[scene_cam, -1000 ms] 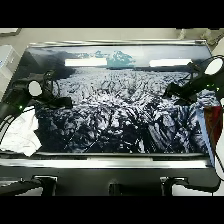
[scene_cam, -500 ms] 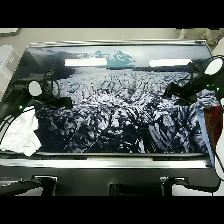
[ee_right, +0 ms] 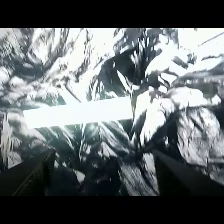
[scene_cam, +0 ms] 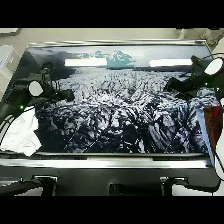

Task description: Fold the clothes and pants, and hang the long-sleeved shirts on hangers.

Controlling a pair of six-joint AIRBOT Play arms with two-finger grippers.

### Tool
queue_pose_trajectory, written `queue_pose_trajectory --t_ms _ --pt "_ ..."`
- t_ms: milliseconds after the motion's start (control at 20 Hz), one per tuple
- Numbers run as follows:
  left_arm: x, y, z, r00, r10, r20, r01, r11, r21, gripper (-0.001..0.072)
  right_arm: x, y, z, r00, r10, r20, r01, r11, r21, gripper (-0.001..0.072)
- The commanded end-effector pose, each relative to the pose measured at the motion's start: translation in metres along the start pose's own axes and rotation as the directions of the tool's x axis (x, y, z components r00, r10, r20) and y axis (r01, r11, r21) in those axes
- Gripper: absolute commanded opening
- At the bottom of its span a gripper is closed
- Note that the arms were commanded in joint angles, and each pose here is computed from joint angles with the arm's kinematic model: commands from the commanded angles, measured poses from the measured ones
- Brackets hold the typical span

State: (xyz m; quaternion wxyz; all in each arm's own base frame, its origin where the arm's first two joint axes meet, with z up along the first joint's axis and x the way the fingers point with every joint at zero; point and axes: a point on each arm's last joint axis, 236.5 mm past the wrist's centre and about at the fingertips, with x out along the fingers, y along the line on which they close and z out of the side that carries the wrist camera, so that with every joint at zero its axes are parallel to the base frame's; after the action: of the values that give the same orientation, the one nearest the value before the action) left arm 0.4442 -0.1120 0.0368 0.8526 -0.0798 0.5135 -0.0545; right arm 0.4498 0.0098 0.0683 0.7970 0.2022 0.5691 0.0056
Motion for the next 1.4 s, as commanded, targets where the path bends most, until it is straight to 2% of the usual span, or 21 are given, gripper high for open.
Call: queue_pose_trajectory --t_ms 0,100,200,250,350,400,500,600,750,950,1100,1200,1350 --pt "-0.011 0.008 0.028 0.996 0.020 0.087 -0.021 1.000 0.000 0.0712 -0.002 0.000 0.026 0.994 0.001 0.112 -0.001 1.000 -0.004 0.0686" --pt "-0.050 0.068 0.054 0.978 0.179 0.105 -0.172 0.982 -0.077 0.0713 -0.002 -0.007 0.025 0.994 -0.028 0.104 0.032 0.999 -0.040 0.0686" --pt "-0.105 0.157 0.049 0.939 0.343 0.005 -0.329 0.906 -0.268 0.0713 0.000 -0.015 0.014 0.996 -0.064 0.056 0.067 0.996 -0.063 0.0686" --pt "-0.127 0.196 0.029 0.920 0.382 -0.086 -0.387 0.852 -0.354 0.0713 0.001 -0.017 0.008 0.997 -0.070 0.032 0.072 0.995 -0.065 0.0686" --pt "-0.159 0.264 -0.037 0.866 0.391 -0.312 -0.499 0.633 -0.592 0.0715 0.002 -0.019 -0.003 0.997 -0.076 -0.019 0.075 0.995 -0.070 0.0685" --pt "-0.165 0.284 -0.067 0.851 0.356 -0.387 -0.526 0.564 -0.637 0.0715 0.002 -0.019 -0.009 0.996 -0.077 -0.043 0.074 0.995 -0.069 0.0684" --pt "-0.166 0.316 -0.112 0.841 0.323 -0.434 -0.541 0.518 -0.663 0.0715 0.003 -0.019 -0.019 0.993 -0.074 -0.088 0.068 0.995 -0.066 0.0677" --pt "-0.155 0.335 -0.140 0.849 0.330 -0.412 -0.527 0.494 -0.691 0.0715 0.002 -0.017 -0.027 0.991 -0.066 -0.120 0.058 0.996 -0.063 0.0677" --pt "-0.126 0.350 -0.180 0.878 0.272 -0.394 -0.479 0.492 -0.727 0.0715 0.001 -0.009 -0.039 0.985 -0.034 -0.172 0.025 0.998 -0.054 0.0677" --pt "-0.102 0.369 -0.200 0.937 0.225 -0.268 -0.348 0.501 -0.792 0.0715 -0.002 -0.002 -0.052 0.974 -0.003 -0.227 -0.003 1.000 -0.029 0.0677" --pt "-0.102 0.386 -0.215 0.933 0.249 -0.259 -0.352 0.488 -0.799 0.0715 -0.002 0.002 -0.053 0.973 0.012 -0.232 -0.012 1.000 0.002 0.0677" --pt "-0.088 0.384 -0.228 0.935 0.207 -0.289 -0.355 0.494 -0.794 0.0713 -0.002 0.002 -0.054 0.972 0.013 -0.233 -0.008 1.000 0.021 0.0677" --pt "-0.058 0.363 -0.232 0.957 0.095 -0.274 -0.283 0.508 -0.814 0.0710 -0.004 0.001 -0.059 0.967 0.010 -0.256 0.001 0.999 0.044 0.0678"
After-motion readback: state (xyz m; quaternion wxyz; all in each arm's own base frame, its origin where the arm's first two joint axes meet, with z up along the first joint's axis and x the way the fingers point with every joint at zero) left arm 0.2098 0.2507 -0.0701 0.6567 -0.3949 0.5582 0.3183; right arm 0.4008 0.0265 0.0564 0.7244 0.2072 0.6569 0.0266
